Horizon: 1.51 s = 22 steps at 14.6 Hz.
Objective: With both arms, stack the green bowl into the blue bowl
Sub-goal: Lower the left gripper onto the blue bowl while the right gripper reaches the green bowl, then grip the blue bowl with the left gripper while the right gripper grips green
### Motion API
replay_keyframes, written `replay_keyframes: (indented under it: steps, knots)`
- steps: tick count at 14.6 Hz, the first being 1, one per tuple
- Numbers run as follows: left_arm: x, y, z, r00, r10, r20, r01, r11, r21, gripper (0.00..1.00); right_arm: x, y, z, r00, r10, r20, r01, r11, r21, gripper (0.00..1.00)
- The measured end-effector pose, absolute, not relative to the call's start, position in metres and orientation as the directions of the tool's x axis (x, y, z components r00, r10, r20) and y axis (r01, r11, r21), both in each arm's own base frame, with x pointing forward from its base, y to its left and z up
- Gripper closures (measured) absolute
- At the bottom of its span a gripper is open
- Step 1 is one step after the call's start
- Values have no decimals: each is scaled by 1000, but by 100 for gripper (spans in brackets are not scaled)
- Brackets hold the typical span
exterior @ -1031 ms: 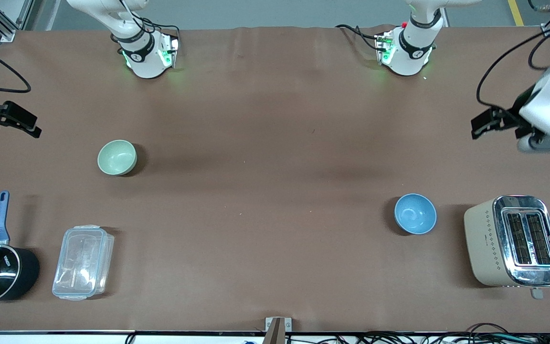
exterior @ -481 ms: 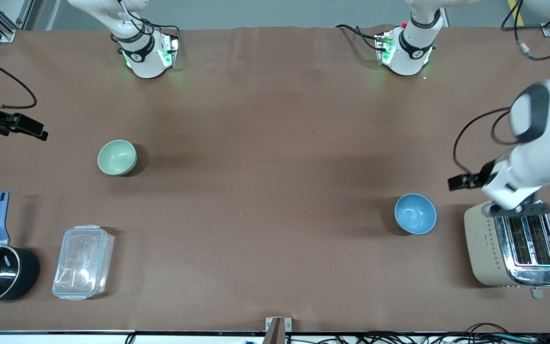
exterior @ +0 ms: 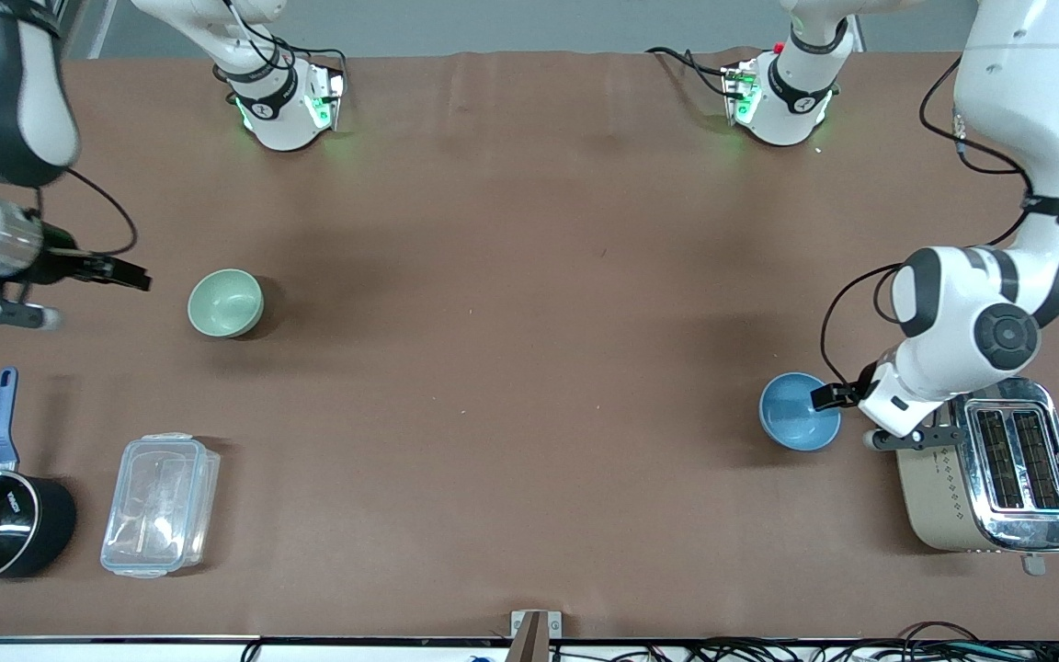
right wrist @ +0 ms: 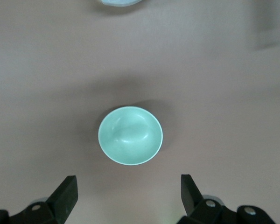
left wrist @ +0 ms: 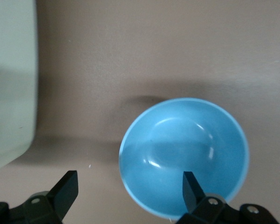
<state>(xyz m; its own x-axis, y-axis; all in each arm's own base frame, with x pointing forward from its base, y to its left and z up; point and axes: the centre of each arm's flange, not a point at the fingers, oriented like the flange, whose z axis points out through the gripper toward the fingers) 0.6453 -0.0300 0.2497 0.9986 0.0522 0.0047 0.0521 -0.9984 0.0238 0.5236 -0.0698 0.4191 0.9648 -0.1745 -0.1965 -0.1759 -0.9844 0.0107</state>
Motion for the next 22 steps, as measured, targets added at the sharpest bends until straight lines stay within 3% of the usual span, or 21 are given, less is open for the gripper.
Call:
replay_keyframes:
  steps: [9,13,16,18,19,20,22]
  knots:
    - [644,-27,223,997,74,-1,74,-997,30,93,486,-119,280,903,-237,-359,-250,-968,12,7]
    - [653,-44,242,998,59,30,57,-997,48,96,478,-126,218,873,-226,-432,-249,-969,5,12]
    - [659,-110,285,998,46,32,42,-995,94,96,475,-119,203,860,-223,-459,-255,-967,-9,17]
    - [656,-164,312,1000,24,11,23,-994,109,96,471,-116,196,855,-214,-473,-263,-964,-38,30]
    - [651,-192,320,1000,23,0,23,-994,109,96,470,-116,193,856,-201,-476,-259,-964,-60,30]
    - [642,-225,322,999,32,-9,33,-993,109,96,470,-116,190,861,-188,-472,-252,-965,-76,37]
    - [615,-301,314,997,68,-33,71,-991,109,96,471,-117,187,868,-180,-463,-247,-965,-88,57]
